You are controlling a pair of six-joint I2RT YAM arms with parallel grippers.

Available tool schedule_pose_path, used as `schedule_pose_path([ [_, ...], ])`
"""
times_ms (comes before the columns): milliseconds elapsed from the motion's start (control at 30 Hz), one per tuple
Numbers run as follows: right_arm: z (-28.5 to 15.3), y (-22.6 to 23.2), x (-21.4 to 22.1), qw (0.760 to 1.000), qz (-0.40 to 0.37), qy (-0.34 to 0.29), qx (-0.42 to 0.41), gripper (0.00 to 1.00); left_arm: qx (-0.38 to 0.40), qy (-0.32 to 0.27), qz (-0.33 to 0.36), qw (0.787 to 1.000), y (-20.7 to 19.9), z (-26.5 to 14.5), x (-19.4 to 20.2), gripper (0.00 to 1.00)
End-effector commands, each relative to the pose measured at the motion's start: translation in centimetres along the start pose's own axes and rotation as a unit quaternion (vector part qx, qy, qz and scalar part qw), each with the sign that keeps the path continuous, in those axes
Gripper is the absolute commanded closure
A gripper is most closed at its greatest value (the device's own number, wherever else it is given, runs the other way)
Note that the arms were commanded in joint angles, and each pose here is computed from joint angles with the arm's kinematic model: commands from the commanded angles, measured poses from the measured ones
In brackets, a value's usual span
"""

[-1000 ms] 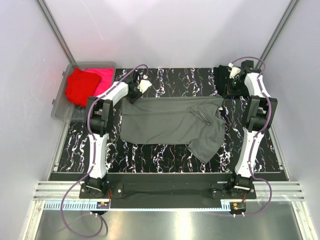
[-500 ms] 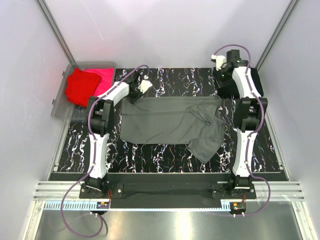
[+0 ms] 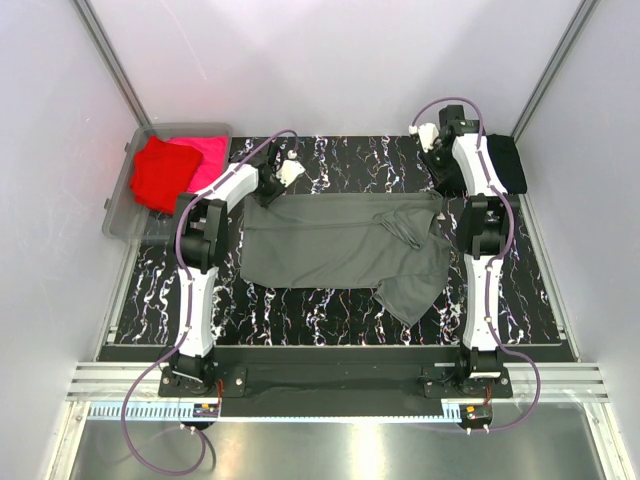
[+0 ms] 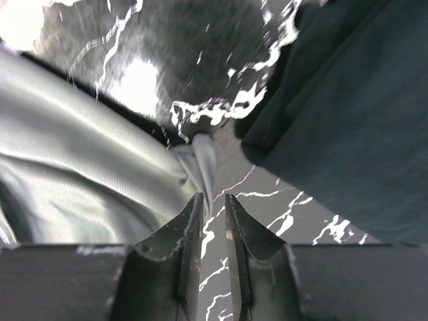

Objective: Fold and stack the t-shirts
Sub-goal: Fold the tshirt

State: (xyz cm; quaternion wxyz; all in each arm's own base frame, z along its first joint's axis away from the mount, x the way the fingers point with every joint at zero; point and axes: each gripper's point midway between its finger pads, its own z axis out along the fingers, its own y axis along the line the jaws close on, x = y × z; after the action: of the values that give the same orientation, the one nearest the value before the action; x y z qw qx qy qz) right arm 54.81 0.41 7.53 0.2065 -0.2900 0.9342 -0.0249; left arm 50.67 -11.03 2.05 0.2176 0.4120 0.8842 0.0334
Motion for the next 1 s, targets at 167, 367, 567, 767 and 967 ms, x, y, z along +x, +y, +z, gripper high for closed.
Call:
schedule_pose_path([
  [167, -0.3, 1.0, 0.6, 1.000, -0.016, 0.022, -0.015, 0.75, 0.011, 0.013, 0.000, 1.000, -0.8, 0.9, 0.6, 1.00],
  [367, 0.6, 1.5, 1.3, 0.999, -0.016, 0.036, -0.027, 0.76, 0.011, 0.013, 0.000, 1.000, -0.8, 0.8, 0.6, 1.00],
  [567, 1.7, 1.7, 1.8, 0.998, -0.013, 0.046, -0.033, 0.76, 0.010, 0.014, 0.000, 1.000, -0.8, 0.8, 0.6, 1.00],
  [767, 2.3, 1.4, 1.3, 0.999, -0.012, 0.040, -0.027, 0.75, 0.011, 0.013, 0.000, 1.000, -0.9, 0.8, 0.6, 1.00],
  [967, 2.8, 0.9, 0.8, 0.999, -0.015, 0.031, -0.017, 0.75, 0.011, 0.015, 0.001, 1.000, -1.0, 1.0, 0.6, 1.00],
])
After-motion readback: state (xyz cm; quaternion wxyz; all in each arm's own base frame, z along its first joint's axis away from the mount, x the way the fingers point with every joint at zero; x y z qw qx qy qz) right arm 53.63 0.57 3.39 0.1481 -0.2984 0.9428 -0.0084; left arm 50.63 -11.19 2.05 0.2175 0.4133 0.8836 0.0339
